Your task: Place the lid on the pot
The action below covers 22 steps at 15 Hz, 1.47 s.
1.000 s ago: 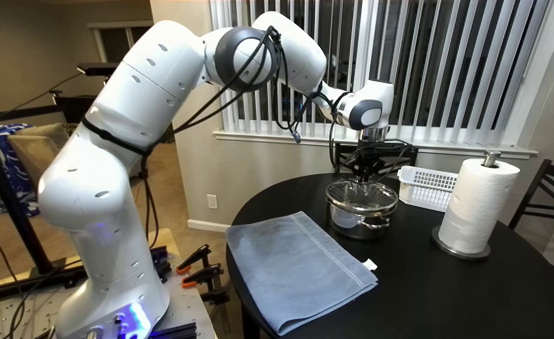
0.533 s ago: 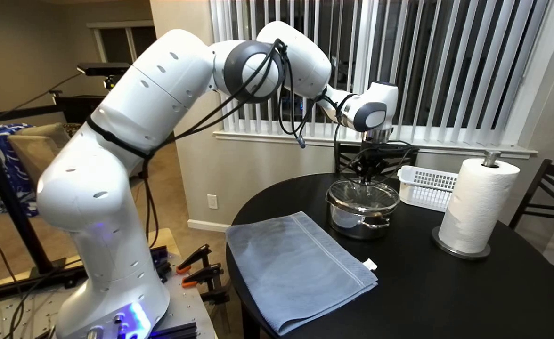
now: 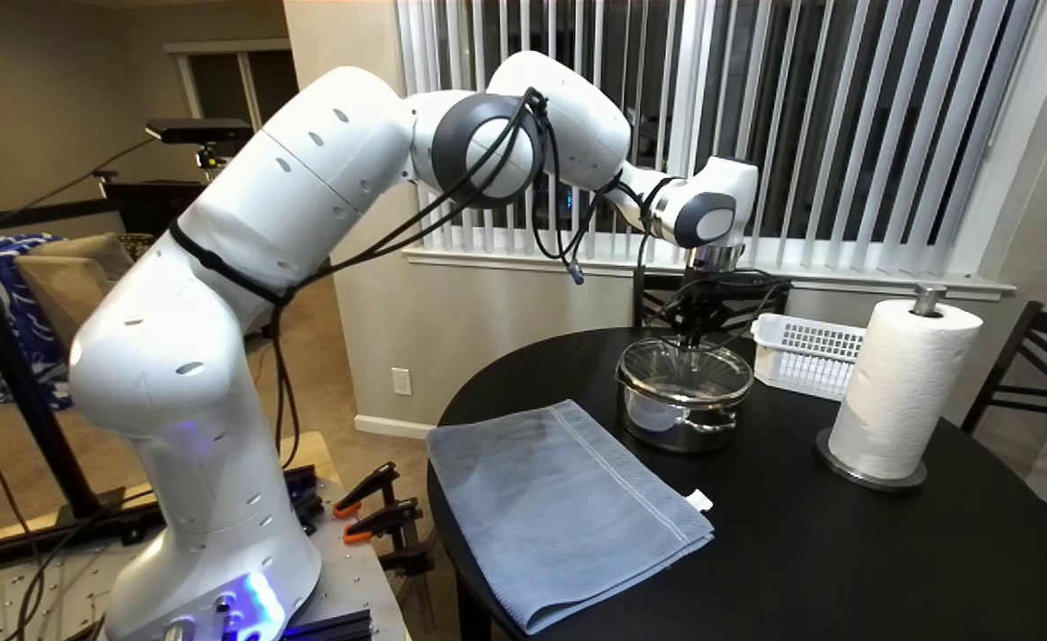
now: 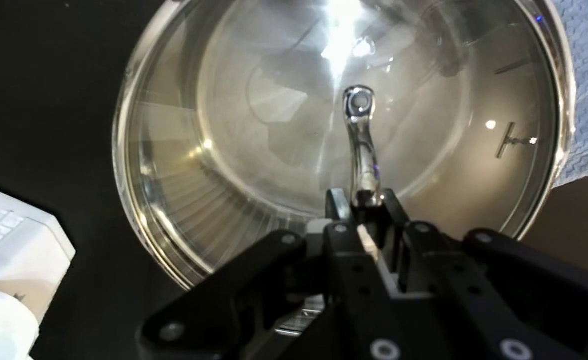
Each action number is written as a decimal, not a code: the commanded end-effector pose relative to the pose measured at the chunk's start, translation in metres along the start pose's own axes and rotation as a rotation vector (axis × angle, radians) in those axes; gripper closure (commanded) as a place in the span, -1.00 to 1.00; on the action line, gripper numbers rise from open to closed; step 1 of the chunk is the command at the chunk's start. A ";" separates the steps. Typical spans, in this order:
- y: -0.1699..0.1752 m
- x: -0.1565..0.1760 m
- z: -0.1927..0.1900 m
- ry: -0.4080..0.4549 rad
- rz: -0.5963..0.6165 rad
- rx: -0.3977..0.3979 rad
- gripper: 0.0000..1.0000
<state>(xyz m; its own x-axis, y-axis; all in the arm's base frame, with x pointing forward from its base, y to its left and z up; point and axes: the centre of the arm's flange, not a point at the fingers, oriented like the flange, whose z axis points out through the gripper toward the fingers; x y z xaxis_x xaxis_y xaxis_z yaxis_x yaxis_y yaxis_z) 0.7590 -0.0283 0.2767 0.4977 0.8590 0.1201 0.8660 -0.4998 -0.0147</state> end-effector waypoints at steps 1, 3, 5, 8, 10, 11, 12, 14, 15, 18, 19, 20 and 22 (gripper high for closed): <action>0.008 0.004 -0.009 -0.014 0.008 0.021 0.88; 0.007 0.003 -0.008 -0.032 0.011 0.037 0.87; 0.006 0.002 -0.008 -0.052 0.017 0.063 0.87; 0.006 0.000 -0.006 -0.064 0.014 0.081 0.88; 0.007 0.001 -0.006 -0.061 0.009 0.080 0.87; 0.008 0.001 -0.006 -0.061 0.006 0.081 0.88; 0.008 0.001 -0.005 -0.062 0.005 0.083 0.87; 0.008 0.001 -0.005 -0.064 0.013 0.084 0.15; 0.008 0.001 -0.005 -0.064 0.013 0.085 0.13; 0.009 0.001 -0.011 -0.059 0.008 0.072 -0.20; 0.010 0.002 -0.013 -0.058 0.006 0.067 -0.35; 0.011 0.002 -0.015 -0.056 0.004 0.062 -0.46; -0.025 -0.023 -0.026 -0.054 0.007 0.029 -0.72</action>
<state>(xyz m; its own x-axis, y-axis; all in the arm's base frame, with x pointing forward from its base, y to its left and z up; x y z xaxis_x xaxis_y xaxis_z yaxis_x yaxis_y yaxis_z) 0.7641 -0.0339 0.2883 0.4995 0.8618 0.0884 0.8661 -0.4949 -0.0698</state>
